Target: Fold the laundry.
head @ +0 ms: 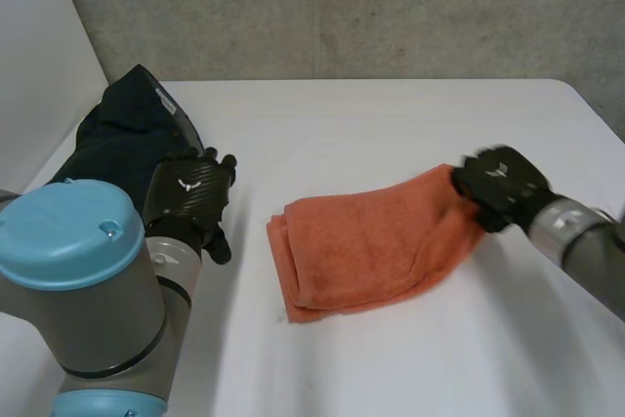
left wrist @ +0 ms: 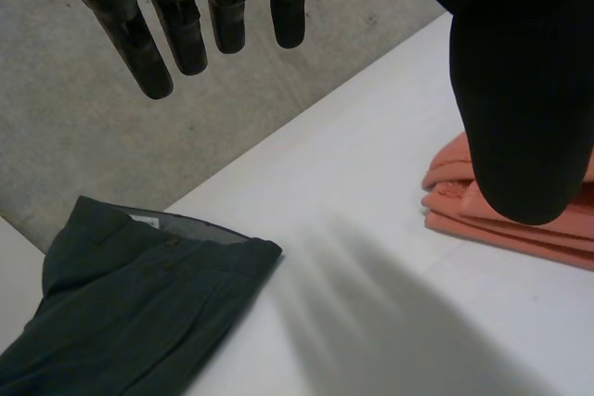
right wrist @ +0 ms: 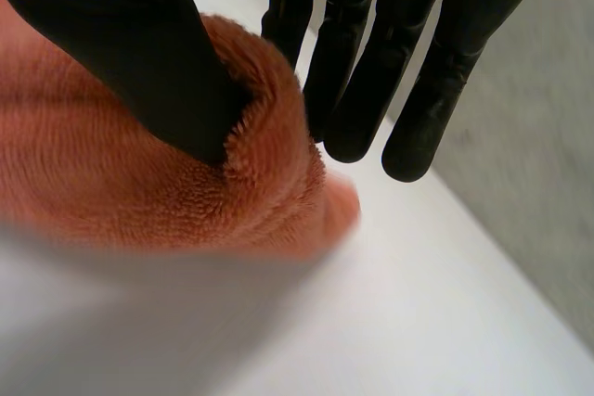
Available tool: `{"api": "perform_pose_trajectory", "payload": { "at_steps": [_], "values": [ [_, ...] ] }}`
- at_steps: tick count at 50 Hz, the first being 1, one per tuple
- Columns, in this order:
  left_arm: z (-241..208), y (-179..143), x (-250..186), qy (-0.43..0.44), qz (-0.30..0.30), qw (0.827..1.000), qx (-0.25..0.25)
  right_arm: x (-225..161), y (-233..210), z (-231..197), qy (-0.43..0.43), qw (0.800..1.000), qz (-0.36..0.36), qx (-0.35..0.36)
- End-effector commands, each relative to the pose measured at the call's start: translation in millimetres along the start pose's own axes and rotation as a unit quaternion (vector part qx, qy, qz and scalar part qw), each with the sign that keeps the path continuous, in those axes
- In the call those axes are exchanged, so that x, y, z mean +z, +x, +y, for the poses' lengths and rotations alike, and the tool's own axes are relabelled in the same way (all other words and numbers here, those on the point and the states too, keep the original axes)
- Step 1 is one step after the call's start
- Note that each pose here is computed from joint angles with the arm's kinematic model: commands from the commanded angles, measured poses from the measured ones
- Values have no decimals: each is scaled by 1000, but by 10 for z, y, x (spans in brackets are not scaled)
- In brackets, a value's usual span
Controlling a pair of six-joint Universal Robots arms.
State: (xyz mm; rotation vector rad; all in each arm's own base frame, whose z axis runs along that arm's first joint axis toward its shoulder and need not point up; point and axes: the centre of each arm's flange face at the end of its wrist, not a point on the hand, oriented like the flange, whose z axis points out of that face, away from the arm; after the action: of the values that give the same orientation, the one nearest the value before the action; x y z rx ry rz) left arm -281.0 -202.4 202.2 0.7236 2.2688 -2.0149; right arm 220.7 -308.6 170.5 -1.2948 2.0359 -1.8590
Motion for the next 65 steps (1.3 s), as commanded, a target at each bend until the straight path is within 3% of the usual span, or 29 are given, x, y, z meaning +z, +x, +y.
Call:
{"api": "perform_pose_trajectory", "payload": {
  "at_steps": [1, 7, 11, 17, 22, 29, 37, 44, 57, 65],
  "values": [
    [-83, -90, -48, 12, -10, 1000, -7, -72, -902, -858, 80, 986, -139, -38],
    [-82, -101, -52, 12, -11, 1000, -7, -209, -1762, -828, 89, 956, -276, -47],
    [-95, -101, -29, 14, -11, 1000, -8, -186, -1896, -752, 81, 952, -291, -46],
    [-224, -95, 34, 36, -15, 999, -14, -149, -1718, -966, 91, 965, -247, -15],
    [-368, 31, 169, 62, -4, 998, -24, -14, -1218, -998, 64, 979, -163, 107],
    [-371, 433, 180, 50, 65, 994, -78, 40, -902, -959, 43, 964, -126, 230],
    [8, 653, 141, -66, 94, 989, -97, 218, -981, -565, -45, 960, -138, 239],
    [262, 693, 98, -135, 95, 983, -77, 311, -1086, -341, -92, 963, -149, 206],
    [325, 640, 100, -153, 79, 984, -41, 306, -1043, -250, -105, 975, -127, 146],
    [-232, 509, 38, -69, 81, 991, -80, 193, -915, -436, -60, 982, -102, 147]
  ]
}}
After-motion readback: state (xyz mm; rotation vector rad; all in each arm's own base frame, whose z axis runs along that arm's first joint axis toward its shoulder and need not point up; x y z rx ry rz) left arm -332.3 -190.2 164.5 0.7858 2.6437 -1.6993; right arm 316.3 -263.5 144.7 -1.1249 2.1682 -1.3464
